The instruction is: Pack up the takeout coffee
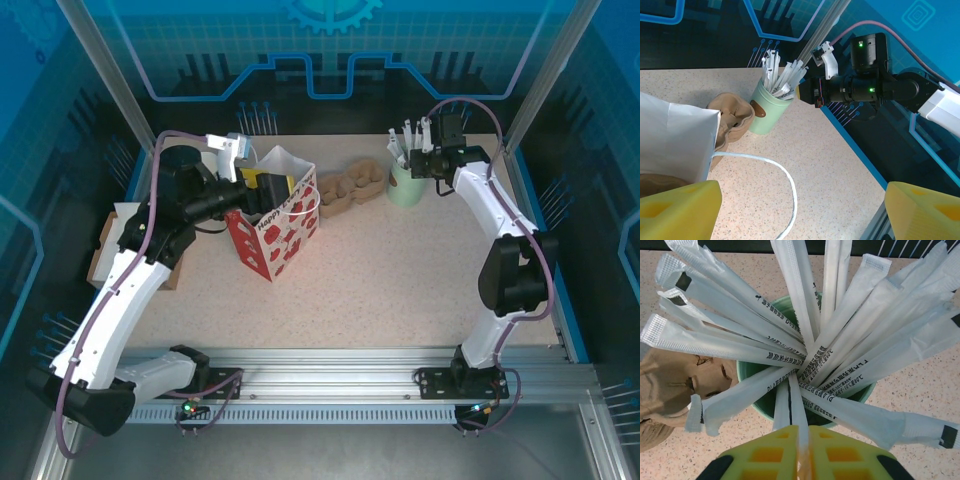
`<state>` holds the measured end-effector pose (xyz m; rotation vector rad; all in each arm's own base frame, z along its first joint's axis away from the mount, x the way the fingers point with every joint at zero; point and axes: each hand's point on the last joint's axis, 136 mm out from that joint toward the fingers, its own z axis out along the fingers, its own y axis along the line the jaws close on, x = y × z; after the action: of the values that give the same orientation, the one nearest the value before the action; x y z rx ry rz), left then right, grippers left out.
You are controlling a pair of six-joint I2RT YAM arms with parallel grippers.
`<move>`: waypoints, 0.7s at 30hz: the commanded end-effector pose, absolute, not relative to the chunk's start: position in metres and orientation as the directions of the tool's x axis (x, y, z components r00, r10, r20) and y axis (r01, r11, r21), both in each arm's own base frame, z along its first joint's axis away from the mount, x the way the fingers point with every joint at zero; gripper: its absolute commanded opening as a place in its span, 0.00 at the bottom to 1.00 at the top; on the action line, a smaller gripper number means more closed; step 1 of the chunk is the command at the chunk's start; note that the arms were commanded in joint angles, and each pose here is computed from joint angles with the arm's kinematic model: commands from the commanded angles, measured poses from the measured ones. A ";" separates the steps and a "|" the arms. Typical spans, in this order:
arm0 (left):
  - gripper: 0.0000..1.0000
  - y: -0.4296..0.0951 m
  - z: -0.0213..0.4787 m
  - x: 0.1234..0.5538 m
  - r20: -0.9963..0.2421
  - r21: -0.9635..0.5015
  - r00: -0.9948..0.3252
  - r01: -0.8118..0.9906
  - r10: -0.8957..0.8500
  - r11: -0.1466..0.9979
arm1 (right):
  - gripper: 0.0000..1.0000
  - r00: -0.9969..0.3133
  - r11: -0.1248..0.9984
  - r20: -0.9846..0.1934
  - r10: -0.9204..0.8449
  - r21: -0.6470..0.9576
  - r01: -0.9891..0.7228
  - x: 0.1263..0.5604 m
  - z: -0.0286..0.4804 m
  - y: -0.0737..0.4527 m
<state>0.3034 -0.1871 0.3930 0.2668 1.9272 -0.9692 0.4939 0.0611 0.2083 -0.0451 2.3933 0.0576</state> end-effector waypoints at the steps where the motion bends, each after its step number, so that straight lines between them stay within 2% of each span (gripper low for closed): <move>1: 0.86 -0.191 0.392 0.299 -0.835 -0.492 -0.523 0.577 -0.168 0.652 | 0.12 -0.703 0.998 -0.711 -0.015 0.033 -0.054 0.497 0.230 0.057; 13: 0.86 -0.187 0.380 0.299 -0.833 -0.478 -0.532 0.556 -0.150 0.680 | 0.09 -0.594 0.996 -0.804 -0.035 0.021 -0.087 0.459 0.309 0.055; 21: 0.86 -0.173 0.381 0.296 -0.846 -0.443 -0.512 0.515 -0.152 0.734 | 0.07 -0.437 0.992 -0.898 -0.048 0.010 -0.130 0.394 0.393 0.060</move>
<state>0.3036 -0.1806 0.3773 0.2715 1.9598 -0.8998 0.4222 0.0553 0.3601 -0.0870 2.0904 0.0858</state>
